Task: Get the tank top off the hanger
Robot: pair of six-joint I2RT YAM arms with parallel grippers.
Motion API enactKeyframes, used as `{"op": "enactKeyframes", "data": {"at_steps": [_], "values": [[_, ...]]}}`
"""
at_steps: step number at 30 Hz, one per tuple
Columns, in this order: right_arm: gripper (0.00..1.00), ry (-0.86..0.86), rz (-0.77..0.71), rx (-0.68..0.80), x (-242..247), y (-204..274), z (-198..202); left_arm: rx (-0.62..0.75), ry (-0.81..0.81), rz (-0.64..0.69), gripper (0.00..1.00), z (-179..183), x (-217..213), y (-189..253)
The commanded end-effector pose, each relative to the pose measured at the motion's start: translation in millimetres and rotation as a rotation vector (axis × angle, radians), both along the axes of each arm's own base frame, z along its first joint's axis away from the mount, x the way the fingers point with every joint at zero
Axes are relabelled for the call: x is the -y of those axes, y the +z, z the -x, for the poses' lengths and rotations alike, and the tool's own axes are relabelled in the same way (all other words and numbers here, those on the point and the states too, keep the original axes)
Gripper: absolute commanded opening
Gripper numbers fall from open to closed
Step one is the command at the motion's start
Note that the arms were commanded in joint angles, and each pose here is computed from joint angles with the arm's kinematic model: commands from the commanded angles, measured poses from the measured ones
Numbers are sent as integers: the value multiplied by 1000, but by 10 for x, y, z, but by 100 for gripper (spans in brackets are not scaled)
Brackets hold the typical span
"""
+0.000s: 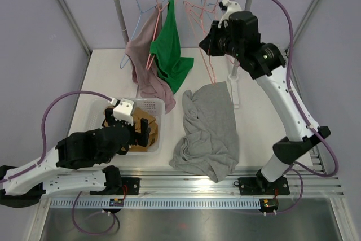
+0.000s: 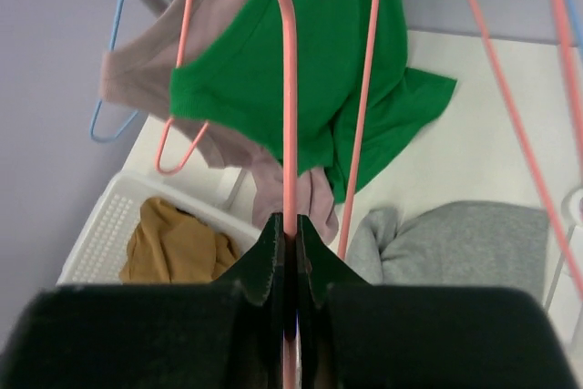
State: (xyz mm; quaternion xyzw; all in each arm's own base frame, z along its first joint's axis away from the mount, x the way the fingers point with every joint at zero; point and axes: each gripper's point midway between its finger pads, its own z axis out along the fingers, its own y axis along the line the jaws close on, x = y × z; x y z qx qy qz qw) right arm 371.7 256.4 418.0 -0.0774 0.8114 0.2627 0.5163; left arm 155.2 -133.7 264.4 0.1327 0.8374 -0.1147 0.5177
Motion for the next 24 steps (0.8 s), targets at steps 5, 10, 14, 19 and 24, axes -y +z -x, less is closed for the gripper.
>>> {"op": "enactKeyframes", "data": {"at_steps": [5, 10, 14, 19, 24], "values": [[0, -31, -60, -11, 79, 211, -654, 20, 47, -36, 99, -40, -115, -59], [0, -37, -112, -59, 103, 23, -991, 18, 75, -54, 99, -53, -157, -85], [0, -56, -84, -78, 130, -146, -1055, 13, 69, -58, 99, -49, -144, -97], [0, -131, -79, -76, 302, -206, -1070, 8, 61, -58, 99, -45, -119, -114], [0, -158, -81, -80, 420, -140, -1010, 5, 57, -52, 99, -47, -85, -100]]}}
